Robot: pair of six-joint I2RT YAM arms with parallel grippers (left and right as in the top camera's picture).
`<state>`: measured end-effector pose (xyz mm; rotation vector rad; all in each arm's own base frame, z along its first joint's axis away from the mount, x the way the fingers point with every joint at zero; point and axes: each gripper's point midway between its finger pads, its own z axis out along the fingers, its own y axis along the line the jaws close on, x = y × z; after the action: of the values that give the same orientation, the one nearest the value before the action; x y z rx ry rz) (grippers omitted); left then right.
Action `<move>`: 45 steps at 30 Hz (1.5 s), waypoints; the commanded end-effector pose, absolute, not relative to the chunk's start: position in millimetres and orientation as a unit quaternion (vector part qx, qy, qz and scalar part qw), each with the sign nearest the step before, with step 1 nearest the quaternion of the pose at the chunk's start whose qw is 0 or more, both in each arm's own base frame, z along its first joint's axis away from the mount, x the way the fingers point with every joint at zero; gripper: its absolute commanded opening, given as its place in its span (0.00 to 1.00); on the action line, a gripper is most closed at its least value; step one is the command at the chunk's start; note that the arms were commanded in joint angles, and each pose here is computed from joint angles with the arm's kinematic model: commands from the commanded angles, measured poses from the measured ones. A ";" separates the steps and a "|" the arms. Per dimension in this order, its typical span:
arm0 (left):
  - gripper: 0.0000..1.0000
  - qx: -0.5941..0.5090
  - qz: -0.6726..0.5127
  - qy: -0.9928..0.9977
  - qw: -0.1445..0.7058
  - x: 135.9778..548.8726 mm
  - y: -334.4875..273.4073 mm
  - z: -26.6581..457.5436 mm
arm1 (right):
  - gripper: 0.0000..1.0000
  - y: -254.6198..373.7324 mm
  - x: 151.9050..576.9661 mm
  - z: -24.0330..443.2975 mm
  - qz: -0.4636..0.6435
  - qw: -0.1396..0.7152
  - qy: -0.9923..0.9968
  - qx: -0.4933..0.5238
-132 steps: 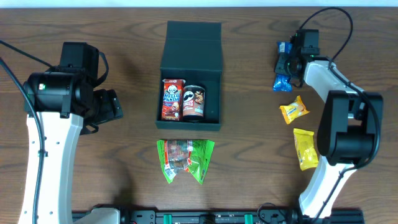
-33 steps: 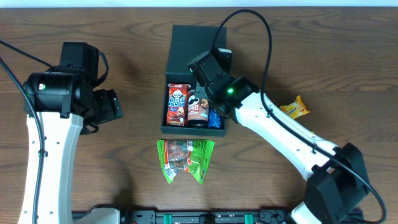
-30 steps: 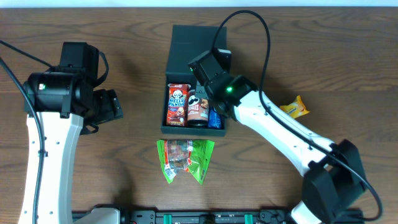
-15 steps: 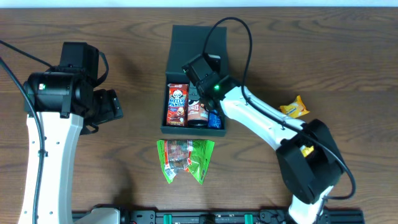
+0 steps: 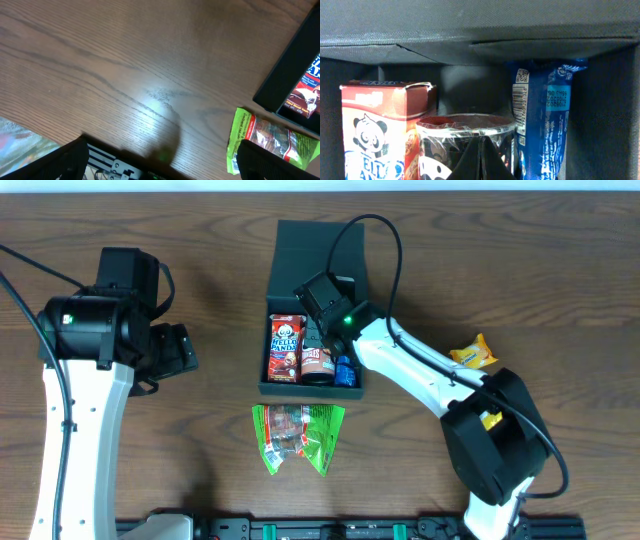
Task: Pack container
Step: 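Push the blue bar down upright against the box's right wall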
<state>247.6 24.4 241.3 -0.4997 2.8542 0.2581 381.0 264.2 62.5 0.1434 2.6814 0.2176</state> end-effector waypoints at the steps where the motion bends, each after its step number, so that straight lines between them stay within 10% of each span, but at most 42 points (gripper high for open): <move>1: 0.95 -0.175 0.097 0.973 0.114 246.4 28.5 240.6 | 0.02 266.0 386.9 57.5 0.084 0.225 0.970 0.049; 45: 0.95 -0.175 0.097 0.973 0.114 246.4 28.5 240.6 | 0.02 264.7 393.2 37.4 0.124 0.184 0.969 0.109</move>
<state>247.6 24.4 241.3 -0.4997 2.8542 0.2581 398.8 264.5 46.5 0.2380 2.6856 0.3155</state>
